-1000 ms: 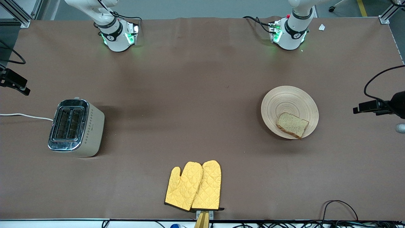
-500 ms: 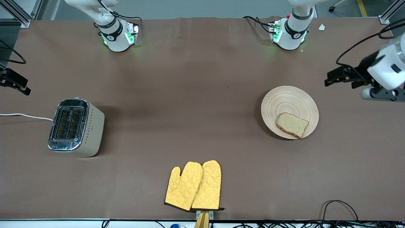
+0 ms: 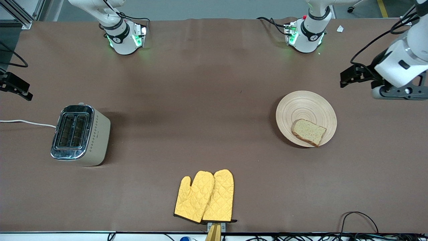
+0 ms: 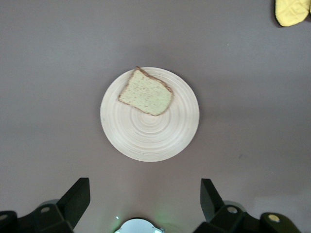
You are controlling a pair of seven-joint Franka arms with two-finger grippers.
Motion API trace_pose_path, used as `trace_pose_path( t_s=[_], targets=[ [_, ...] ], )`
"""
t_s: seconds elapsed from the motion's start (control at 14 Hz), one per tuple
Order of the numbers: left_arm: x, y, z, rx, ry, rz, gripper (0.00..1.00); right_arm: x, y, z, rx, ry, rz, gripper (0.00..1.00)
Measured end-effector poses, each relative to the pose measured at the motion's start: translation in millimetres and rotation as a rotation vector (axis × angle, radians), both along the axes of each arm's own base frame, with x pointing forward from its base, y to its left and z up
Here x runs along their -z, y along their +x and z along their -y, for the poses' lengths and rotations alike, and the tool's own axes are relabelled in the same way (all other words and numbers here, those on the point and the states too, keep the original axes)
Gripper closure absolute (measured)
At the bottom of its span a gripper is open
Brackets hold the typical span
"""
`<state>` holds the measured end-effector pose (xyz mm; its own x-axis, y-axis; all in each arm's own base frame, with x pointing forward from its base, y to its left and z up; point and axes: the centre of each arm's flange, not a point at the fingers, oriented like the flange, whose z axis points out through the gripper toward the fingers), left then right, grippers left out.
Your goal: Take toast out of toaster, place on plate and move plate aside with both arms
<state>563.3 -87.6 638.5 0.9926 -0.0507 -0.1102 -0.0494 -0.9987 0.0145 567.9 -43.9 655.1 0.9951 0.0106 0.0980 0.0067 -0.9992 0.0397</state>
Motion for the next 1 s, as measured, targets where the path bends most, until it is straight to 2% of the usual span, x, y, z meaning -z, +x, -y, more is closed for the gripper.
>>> trace_pose_path(
  t_s=[0.29, 0.71, 1.0],
  targets=[
    [1.0, 6.6, -47.7, -0.044, 0.005, 0.007, 0.0, 0.0, 0.0, -0.2, 0.0, 0.0, 0.0, 0.0],
    [0.5, 7.4, -45.1, -0.044, 0.004, 0.014, 0.0, 0.0, 0.0, -0.2, 0.0, 0.0, 0.0, 0.0],
    [-1.4, 12.0, -47.9, -0.053, 0.001, 0.047, 0.0, 0.0, 0.0, -0.2, -0.001, 0.0, 0.0, 0.0]
  ],
)
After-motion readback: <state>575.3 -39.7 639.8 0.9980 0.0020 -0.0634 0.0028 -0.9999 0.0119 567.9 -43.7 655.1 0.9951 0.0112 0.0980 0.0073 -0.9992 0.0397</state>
